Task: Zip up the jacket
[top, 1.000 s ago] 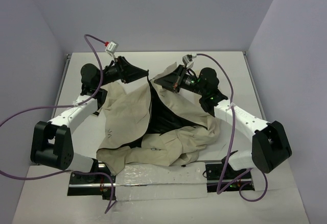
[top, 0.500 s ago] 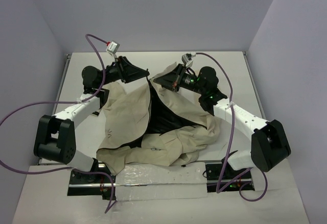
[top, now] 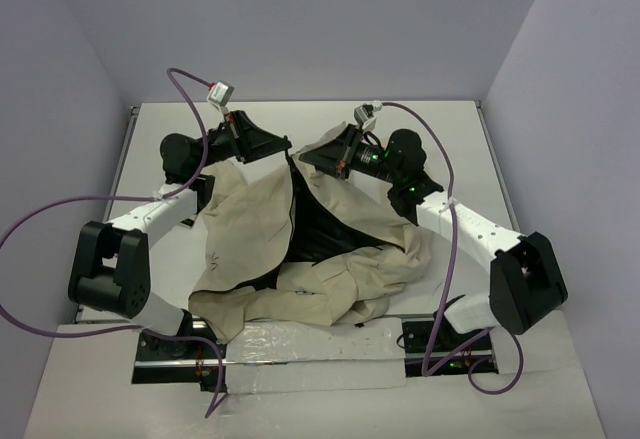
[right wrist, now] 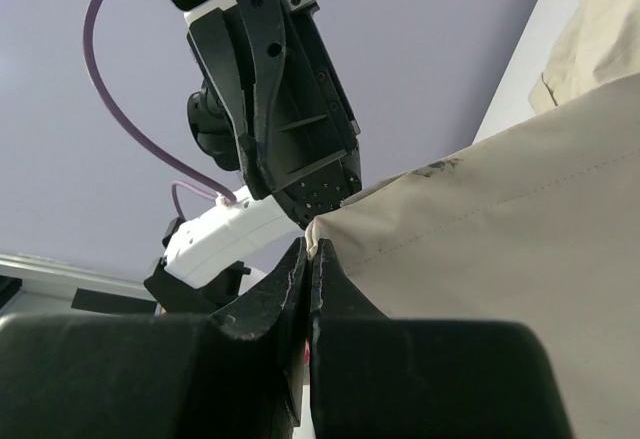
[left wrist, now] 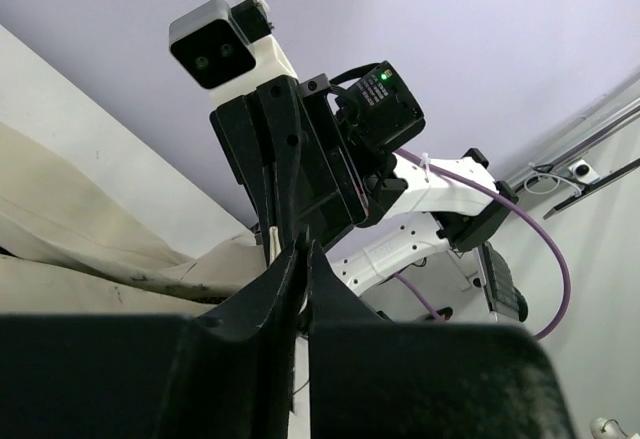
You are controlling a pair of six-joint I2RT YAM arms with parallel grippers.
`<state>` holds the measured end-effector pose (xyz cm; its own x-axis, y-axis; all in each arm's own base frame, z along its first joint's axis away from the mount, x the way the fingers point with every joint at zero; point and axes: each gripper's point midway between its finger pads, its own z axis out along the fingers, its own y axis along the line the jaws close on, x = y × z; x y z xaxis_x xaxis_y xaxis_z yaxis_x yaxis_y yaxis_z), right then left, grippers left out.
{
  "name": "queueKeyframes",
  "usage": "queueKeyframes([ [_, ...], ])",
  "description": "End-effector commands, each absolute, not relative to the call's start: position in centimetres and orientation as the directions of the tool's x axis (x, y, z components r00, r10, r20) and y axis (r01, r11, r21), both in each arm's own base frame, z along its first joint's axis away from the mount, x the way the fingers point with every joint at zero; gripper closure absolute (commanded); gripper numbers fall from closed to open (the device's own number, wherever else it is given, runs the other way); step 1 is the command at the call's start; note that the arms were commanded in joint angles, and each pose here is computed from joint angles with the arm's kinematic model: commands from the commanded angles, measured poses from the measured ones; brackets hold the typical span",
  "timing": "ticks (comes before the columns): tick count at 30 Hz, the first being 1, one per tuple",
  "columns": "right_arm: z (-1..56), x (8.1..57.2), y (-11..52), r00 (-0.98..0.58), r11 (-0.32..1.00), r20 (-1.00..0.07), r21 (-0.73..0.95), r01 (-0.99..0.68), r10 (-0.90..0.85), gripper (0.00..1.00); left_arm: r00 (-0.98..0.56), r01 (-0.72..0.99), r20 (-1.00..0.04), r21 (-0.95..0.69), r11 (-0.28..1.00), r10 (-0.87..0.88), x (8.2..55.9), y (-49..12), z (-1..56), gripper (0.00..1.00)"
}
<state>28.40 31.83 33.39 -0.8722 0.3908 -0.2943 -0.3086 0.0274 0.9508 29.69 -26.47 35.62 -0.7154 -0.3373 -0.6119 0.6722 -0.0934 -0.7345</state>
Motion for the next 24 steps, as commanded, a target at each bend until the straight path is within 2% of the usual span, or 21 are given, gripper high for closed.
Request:
queueKeyframes([
  [1, 37.5, 28.2, 31.7, -0.840, -0.041, -0.360, 0.911, -0.411, 0.406, 1.00, -0.666, 0.726, -0.658, -0.681, -0.102, -0.350, 29.3, -26.1, 36.3, 0.95],
  [4, 37.4, 28.2, 31.7, -0.840, -0.041, -0.356, 0.913, -0.407, 0.408, 1.00, -0.666, 0.725, -0.655, -0.681, -0.105, -0.357, 29.2, -26.1, 36.3, 1.00],
  [8, 37.4, 28.4, 31.7, -0.841, -0.041, -0.352, 0.914, -0.403, 0.411, 1.00, -0.663, 0.727, -0.653, -0.678, -0.106, -0.366, 28.9, -25.9, 36.3, 1.00],
  [24, 39.7, 31.5, 31.9, -0.807, -0.068, -0.330, 0.909, -0.412, 0.489, 1.00, -0.632, 0.720, -0.670, -0.693, 0.023, -0.389, 27.9, -25.3, 35.1, 1.00],
])
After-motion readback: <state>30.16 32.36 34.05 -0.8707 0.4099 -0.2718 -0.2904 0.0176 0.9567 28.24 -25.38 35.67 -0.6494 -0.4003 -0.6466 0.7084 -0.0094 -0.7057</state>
